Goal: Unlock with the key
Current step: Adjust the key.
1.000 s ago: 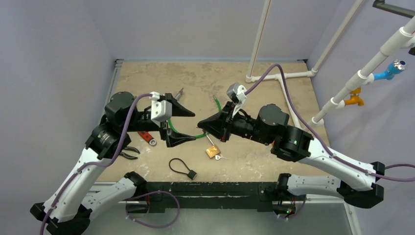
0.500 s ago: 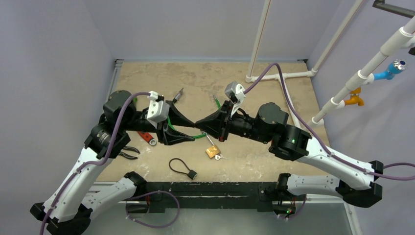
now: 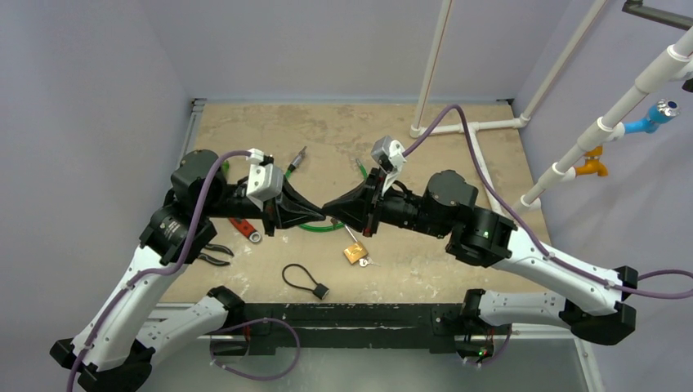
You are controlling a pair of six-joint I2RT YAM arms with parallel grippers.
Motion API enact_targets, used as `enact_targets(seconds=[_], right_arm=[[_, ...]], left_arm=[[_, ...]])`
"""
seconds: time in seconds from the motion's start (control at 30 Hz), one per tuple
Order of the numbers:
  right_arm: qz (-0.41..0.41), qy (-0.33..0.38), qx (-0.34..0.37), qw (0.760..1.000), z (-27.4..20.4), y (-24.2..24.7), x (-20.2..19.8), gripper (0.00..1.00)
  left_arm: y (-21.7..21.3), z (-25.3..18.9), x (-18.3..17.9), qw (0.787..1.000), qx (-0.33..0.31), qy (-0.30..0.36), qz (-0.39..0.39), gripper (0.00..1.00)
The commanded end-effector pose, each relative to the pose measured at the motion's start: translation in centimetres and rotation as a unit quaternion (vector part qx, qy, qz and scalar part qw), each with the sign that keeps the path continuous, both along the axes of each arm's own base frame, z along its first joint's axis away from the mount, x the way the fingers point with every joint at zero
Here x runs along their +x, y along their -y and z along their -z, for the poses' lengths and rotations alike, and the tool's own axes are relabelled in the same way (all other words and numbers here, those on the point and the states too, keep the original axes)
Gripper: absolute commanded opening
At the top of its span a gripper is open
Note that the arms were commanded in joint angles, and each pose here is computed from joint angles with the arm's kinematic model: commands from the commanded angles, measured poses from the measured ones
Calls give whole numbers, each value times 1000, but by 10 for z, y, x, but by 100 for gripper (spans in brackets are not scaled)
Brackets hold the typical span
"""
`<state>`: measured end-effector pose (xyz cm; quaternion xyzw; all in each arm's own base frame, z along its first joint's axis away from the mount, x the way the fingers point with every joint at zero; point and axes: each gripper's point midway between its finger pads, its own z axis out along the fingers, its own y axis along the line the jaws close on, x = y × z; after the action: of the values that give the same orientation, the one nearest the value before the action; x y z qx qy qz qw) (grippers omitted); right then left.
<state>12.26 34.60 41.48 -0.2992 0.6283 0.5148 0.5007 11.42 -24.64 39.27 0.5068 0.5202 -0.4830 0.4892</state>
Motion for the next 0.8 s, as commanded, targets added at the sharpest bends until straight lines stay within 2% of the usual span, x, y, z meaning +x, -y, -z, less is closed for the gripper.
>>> enact_targets(seconds=[0.0,0.1,0.17,0.23,0.3,0.4,0.53,0.77], right_arm=[[-13,19,22,1000,-26,1,-4,2],[13,31,-4,999,-24,12,4,41],[33,51,-15,998,-32,25,10,53],[46,68,-21,996,-42,34,14,56],[44,82,-24,995,-50,38,13,57],[15,89,-38,995,-43,30,7,58],[-54,80,-48,994,-25,6,-5,56],[-137,66,-34,988,-12,-24,-22,56]], left_arm=[[-8,-16,0,998,1,60,-12,0],[-19,-5,3,993,52,100,-27,0],[-29,9,5,987,102,123,-33,0],[-39,26,6,978,165,128,-28,0],[-51,44,1,969,226,102,-14,0],[-61,44,0,958,264,109,-15,0],[-64,31,-6,957,265,119,-15,0],[-62,11,-19,964,250,87,-8,0]])
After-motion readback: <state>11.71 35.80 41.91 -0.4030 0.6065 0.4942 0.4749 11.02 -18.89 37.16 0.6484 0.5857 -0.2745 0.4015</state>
